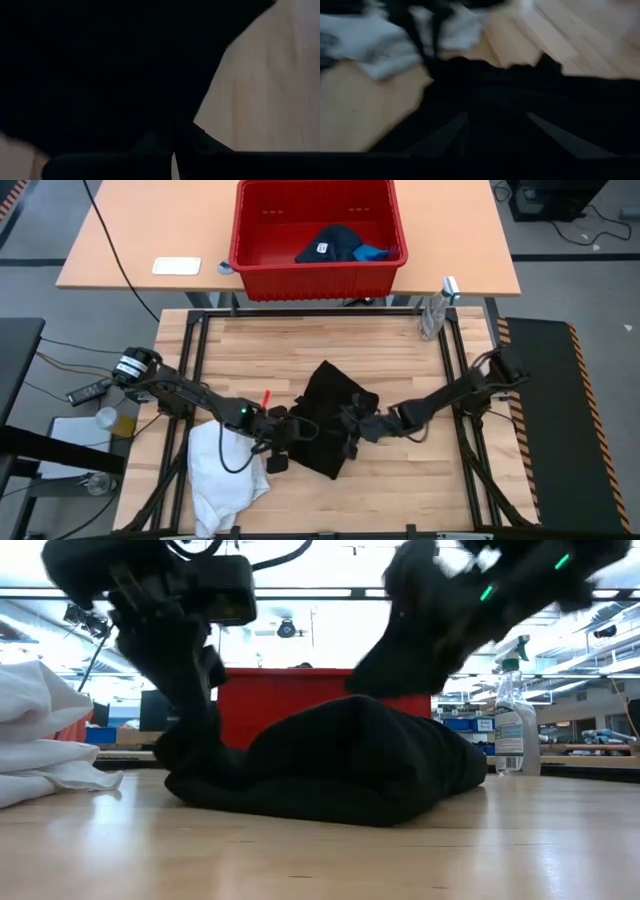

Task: Fold Laundry from Bin
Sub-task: Fold the black shirt

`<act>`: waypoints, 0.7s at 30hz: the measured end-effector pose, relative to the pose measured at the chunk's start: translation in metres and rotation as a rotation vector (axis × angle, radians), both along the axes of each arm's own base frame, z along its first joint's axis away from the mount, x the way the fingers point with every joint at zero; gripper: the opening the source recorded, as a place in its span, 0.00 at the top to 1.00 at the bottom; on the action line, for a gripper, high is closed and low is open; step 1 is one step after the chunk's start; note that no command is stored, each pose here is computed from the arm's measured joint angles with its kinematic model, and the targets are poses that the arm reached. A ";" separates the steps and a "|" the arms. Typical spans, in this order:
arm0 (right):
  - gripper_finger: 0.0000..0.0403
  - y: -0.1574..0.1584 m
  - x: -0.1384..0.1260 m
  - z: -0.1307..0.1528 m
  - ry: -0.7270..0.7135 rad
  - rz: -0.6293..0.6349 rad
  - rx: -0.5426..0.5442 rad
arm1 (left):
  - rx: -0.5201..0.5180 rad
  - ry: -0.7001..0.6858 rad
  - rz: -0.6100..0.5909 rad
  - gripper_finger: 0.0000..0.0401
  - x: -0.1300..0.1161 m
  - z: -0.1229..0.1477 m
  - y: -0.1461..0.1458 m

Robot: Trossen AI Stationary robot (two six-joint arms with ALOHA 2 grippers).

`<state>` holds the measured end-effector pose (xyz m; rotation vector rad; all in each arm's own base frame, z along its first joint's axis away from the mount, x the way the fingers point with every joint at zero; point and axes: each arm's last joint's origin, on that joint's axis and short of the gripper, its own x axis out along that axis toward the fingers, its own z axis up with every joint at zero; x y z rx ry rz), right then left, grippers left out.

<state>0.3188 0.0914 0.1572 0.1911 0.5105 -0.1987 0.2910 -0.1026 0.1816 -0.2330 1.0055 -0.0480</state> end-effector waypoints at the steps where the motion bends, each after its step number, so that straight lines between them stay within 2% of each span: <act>1: 0.51 -0.006 0.004 -0.006 0.013 -0.008 -0.001 | -0.001 0.014 0.013 0.98 0.000 -0.004 -0.002; 7: 0.54 -0.028 0.017 -0.025 0.034 -0.094 -0.028 | 0.012 0.044 0.004 0.98 -0.002 -0.010 -0.006; 14: 0.58 -0.033 0.022 -0.059 0.122 -0.043 0.059 | 0.025 0.043 0.004 0.98 -0.001 -0.010 -0.004; 17: 0.58 -0.034 0.021 -0.050 0.104 -0.028 0.065 | 0.022 0.034 0.004 0.98 0.000 -0.009 -0.004; 21: 0.59 -0.037 0.020 -0.016 -0.018 -0.073 0.036 | 0.020 0.031 0.003 0.98 0.000 -0.009 -0.004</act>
